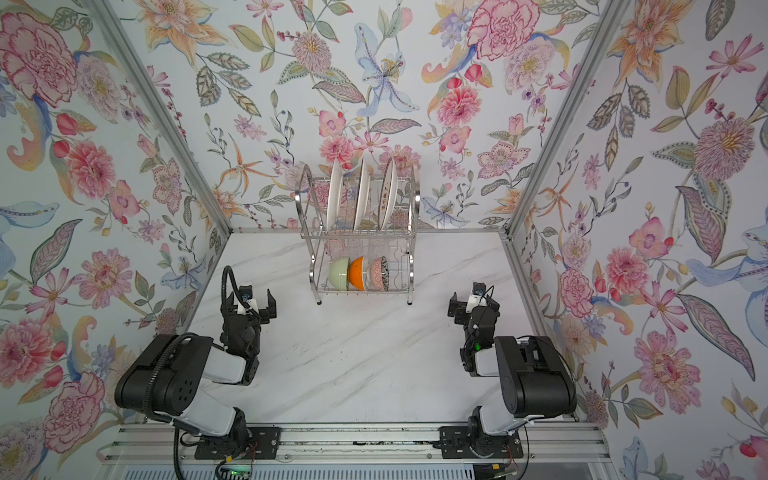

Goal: Unload the mixed dishes from the dish rack

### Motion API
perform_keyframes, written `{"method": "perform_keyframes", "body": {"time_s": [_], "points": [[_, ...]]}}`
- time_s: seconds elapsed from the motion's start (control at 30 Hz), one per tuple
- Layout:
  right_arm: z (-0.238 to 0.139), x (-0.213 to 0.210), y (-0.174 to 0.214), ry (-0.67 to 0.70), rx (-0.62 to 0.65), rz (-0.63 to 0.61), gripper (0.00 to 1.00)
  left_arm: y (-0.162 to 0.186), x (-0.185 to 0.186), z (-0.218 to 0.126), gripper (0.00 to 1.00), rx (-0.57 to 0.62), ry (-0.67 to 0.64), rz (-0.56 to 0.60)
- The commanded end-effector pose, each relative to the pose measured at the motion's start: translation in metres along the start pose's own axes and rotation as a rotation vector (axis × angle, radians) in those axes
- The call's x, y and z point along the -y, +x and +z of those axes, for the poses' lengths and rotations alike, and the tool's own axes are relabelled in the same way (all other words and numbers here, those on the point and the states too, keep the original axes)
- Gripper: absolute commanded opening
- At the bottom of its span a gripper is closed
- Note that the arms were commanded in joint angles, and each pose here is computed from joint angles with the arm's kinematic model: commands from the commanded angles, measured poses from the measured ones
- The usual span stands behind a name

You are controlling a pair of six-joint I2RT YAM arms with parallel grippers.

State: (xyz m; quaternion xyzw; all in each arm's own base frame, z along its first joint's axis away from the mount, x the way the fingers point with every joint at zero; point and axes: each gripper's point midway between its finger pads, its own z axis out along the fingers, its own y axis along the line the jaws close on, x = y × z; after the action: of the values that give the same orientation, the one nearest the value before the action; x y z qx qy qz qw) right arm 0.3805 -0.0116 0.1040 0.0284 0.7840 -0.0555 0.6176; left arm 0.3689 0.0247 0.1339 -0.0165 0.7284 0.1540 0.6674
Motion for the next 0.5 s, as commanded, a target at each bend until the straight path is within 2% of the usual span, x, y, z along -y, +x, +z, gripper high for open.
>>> {"method": "perform_keyframes", "body": {"time_s": [0.0,0.17,0.4,0.47], "points": [[0.002,0.001,-0.004,0.005,0.013,0.001,0.99,-0.006,-0.001,0.002,0.99,0.020,0.006,-0.012],[0.000,0.001,-0.007,-0.001,0.023,0.001,0.99,-0.007,-0.002,0.000,0.99,0.028,0.002,-0.011],[-0.008,-0.001,-0.032,-0.012,0.018,-0.016,0.99,-0.044,-0.013,-0.010,0.99,0.065,-0.011,-0.029],[-0.014,-0.004,-0.041,-0.025,0.038,-0.023,0.99,-0.062,-0.013,-0.017,0.99,0.115,0.017,-0.020]]}}
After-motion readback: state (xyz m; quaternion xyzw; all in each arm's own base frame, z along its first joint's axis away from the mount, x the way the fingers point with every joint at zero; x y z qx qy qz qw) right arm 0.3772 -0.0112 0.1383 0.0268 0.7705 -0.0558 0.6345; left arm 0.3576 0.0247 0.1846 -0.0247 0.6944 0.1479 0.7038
